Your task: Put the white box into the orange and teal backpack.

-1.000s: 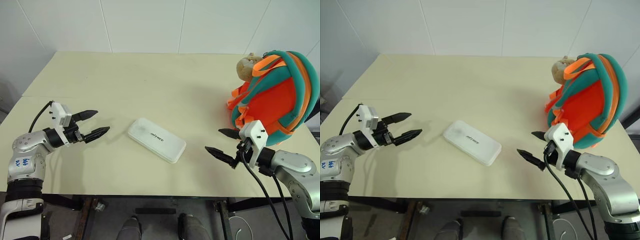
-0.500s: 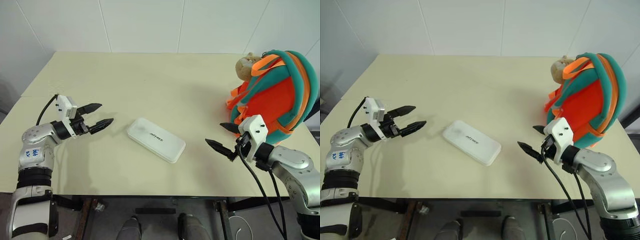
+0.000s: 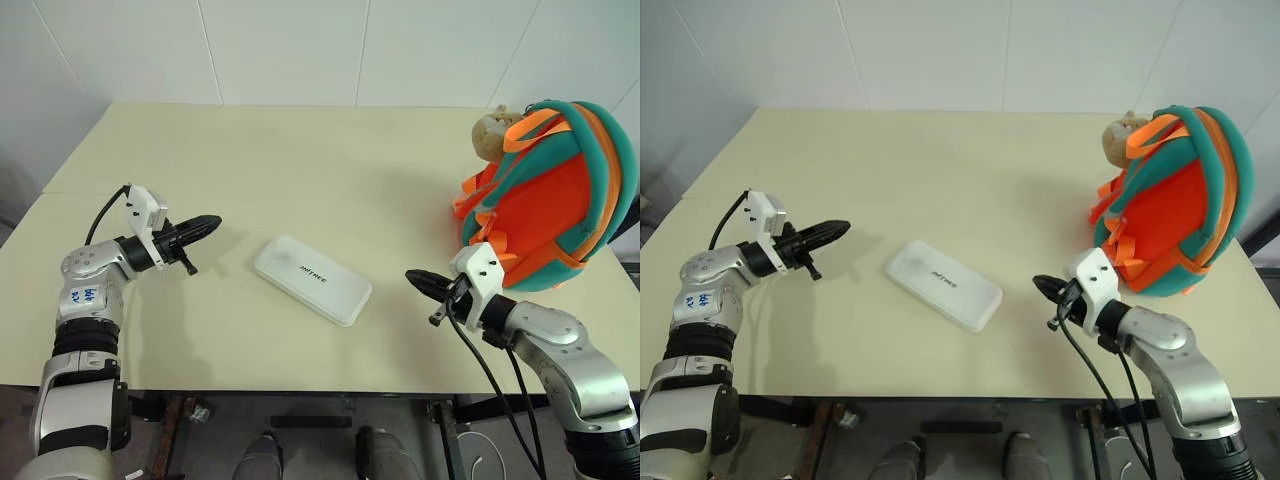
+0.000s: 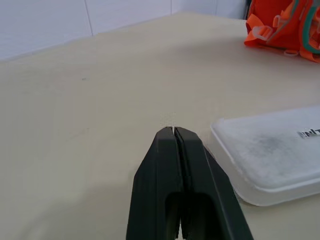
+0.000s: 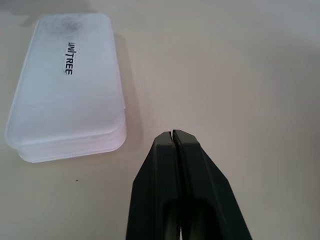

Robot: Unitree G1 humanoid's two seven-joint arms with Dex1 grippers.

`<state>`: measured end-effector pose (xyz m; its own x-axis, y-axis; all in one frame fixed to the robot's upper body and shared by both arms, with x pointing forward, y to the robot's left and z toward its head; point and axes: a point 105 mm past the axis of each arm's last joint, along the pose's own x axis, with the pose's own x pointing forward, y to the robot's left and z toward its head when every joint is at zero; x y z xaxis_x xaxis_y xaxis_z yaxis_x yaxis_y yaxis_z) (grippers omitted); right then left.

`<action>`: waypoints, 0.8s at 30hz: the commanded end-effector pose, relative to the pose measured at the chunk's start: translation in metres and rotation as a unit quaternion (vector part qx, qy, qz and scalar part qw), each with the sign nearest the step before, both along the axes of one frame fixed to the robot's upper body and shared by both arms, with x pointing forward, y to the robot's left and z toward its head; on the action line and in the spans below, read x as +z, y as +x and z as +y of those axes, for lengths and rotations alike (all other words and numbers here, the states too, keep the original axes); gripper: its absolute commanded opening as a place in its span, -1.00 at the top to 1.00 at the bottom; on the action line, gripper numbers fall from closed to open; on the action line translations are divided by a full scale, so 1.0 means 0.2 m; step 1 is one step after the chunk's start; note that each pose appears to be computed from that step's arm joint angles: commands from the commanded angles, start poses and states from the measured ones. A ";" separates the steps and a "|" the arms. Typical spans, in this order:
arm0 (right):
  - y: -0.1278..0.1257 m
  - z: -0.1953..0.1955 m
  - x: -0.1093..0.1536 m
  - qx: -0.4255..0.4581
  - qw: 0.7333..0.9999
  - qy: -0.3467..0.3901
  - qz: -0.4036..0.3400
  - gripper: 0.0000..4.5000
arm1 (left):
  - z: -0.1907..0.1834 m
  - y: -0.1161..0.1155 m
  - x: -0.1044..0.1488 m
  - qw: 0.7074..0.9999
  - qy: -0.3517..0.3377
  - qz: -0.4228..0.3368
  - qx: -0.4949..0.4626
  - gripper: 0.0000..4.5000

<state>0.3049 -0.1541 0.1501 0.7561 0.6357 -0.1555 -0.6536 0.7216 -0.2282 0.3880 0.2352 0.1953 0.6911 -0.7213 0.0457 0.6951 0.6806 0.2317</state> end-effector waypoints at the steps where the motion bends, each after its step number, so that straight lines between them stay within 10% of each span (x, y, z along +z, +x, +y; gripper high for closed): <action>1: -0.01 0.02 -0.05 -0.013 1.000 -0.016 0.008 1.00 | -0.04 0.04 0.00 1.000 -0.003 -0.008 -0.003 0.99; 24: -0.05 0.16 -0.15 -0.016 0.997 -0.039 0.067 1.00 | -0.29 0.17 -0.27 0.980 -0.012 0.196 -0.026 0.99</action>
